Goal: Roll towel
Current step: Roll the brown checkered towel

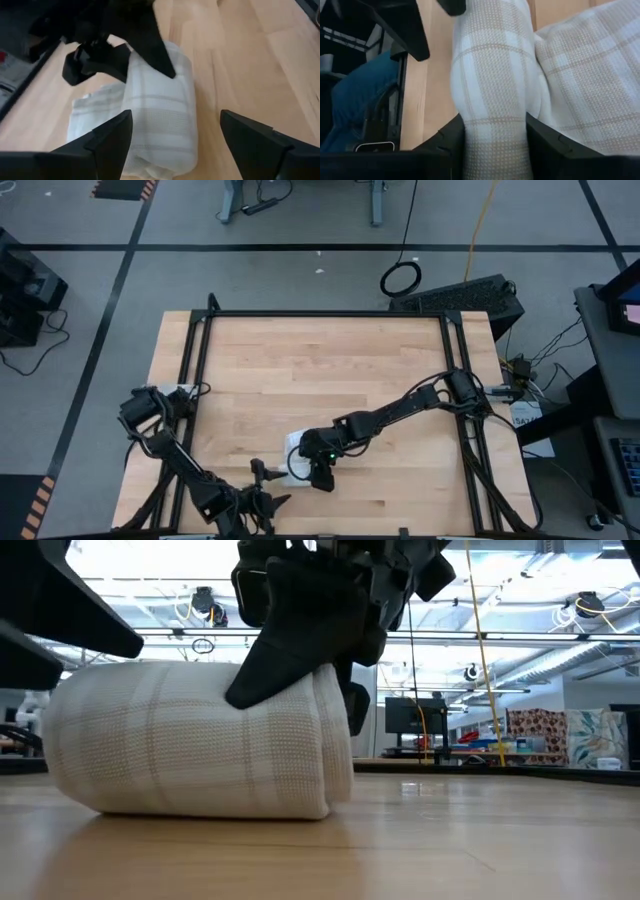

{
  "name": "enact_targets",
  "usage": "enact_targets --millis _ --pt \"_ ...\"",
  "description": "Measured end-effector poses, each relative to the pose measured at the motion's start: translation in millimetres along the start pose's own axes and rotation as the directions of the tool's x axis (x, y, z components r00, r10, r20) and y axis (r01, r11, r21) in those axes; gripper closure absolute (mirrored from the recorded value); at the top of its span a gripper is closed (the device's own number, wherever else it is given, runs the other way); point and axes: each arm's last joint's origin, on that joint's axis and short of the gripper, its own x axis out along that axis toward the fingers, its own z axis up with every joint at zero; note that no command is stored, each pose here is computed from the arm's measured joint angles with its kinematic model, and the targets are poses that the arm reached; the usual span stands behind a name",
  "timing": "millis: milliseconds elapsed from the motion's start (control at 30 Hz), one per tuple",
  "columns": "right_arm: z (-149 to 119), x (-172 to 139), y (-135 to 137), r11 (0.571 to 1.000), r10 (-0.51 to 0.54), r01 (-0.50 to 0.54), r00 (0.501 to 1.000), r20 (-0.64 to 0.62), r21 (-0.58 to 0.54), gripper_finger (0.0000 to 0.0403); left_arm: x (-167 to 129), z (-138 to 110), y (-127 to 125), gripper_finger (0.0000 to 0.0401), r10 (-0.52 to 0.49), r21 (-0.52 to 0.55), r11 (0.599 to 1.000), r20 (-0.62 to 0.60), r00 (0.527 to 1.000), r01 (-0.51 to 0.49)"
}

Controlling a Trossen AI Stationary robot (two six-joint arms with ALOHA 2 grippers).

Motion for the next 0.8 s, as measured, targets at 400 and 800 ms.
enact_targets --millis 400,800 --pt "0 0 -1 1.000 0.026 -0.026 1.000 -0.017 0.009 0.0257 21 -1 12 0.0097 -0.001 0.098 0.995 -0.090 0.996 0.010" --pt "-1 0 -1 0.999 0.031 -0.031 0.999 -0.023 0.015 0.0257 37 -2 23 0.0111 -0.067 0.000 0.998 -0.174 0.982 0.068"
